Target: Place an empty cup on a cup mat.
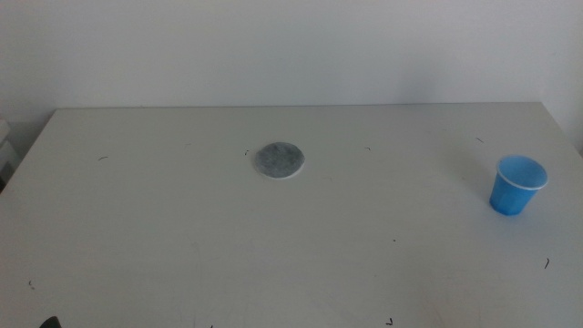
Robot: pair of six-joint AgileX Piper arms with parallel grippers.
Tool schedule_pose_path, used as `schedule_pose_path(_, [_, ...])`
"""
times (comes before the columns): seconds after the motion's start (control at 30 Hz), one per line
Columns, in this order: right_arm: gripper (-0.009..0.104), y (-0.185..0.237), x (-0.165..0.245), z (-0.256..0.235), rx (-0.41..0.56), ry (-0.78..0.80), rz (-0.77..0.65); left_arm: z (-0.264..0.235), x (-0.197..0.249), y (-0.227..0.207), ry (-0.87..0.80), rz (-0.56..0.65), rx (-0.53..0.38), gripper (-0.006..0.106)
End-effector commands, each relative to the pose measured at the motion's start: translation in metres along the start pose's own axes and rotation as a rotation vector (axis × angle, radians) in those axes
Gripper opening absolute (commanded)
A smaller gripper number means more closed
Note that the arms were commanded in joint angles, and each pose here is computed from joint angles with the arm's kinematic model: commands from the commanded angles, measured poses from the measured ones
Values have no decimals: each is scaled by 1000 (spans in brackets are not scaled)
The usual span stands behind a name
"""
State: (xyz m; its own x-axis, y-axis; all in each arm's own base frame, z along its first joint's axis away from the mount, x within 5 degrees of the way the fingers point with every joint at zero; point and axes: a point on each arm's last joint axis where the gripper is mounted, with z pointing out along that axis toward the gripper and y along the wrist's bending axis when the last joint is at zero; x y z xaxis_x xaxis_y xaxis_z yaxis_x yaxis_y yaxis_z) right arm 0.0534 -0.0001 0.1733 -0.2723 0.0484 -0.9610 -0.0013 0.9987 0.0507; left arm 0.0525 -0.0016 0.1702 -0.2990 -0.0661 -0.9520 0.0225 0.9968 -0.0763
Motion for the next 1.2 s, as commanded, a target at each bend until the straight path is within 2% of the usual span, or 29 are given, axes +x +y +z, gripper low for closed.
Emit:
schedule_pose_path(0.0, [94, 1, -10, -3, -12, -111, -16, -1, -8, -1, -75, -11, 10, 105])
schedule_pose_path(0.3, [94, 3, -64, -23, 1, -67, -3, -1, -8, -1, -75, -11, 10, 105])
schedule_pose_path(0.53, [94, 5, -106, -18, 12, 39, -3, -1, -8, -1, -75, -11, 10, 105])
schedule_pose_path(0.83, [94, 11, -173, 11, 12, 221, 31, -1, -8, -1, -75, -11, 10, 105])
schedule_pose_path(1.03, [94, 14, -222, 50, 45, 380, 70, -1, -8, -1, -75, -11, 10, 105])
schedule_pose_path(1.17, [94, 17, -252, 77, 54, 419, 86, -1, -8, -1, -75, -11, 10, 105])
